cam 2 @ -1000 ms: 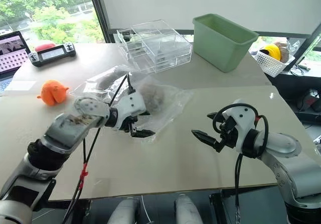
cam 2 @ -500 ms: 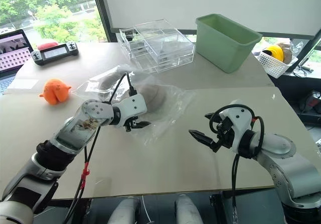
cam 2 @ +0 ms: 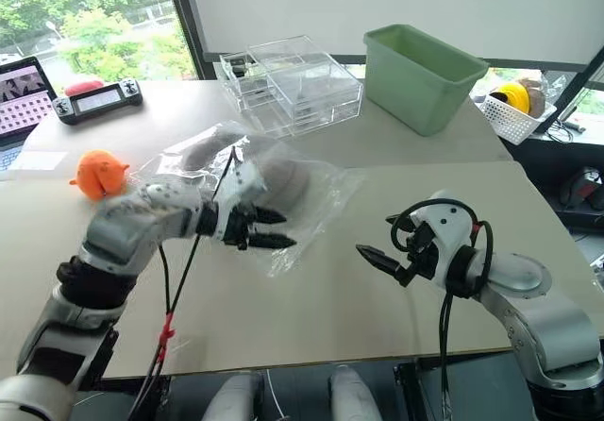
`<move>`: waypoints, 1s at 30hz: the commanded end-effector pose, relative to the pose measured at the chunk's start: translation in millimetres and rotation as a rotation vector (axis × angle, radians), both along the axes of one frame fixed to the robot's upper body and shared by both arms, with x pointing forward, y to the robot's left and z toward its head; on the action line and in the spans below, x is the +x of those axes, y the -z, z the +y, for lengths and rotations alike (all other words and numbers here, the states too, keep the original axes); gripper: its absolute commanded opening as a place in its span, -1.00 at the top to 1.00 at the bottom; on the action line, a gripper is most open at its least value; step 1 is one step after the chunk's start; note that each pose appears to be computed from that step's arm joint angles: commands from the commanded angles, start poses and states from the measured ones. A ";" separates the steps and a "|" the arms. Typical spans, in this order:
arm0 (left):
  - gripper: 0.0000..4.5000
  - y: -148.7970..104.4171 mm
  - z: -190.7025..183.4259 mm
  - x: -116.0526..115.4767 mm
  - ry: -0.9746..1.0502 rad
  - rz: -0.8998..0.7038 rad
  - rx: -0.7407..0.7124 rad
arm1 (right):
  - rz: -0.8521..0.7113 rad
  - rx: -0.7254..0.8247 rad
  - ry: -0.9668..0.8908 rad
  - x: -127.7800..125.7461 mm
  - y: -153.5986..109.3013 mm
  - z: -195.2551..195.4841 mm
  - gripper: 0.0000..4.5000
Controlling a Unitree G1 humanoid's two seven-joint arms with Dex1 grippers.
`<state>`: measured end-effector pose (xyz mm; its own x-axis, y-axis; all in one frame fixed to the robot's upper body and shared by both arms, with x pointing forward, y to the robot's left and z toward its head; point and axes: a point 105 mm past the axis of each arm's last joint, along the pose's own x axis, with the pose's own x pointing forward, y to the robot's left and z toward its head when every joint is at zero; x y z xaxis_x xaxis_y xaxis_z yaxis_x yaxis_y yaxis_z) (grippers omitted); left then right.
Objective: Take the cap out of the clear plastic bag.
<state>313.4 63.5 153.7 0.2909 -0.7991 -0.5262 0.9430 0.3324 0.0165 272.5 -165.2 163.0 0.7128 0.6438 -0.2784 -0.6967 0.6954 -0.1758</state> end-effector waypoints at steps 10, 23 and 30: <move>-0.99 4.5 -15.9 -0.1 0.035 -0.180 0.095 | -0.056 -0.017 0.004 -4.6 -12.3 -1.7 -1.00; -0.99 22.2 5.5 20.9 -0.062 -0.377 0.306 | -0.051 -0.014 0.011 -8.2 -10.9 -1.5 -1.00; -0.99 21.8 5.9 21.4 -0.062 -0.378 0.309 | -0.057 -0.012 0.013 -7.7 -11.4 -1.6 -1.00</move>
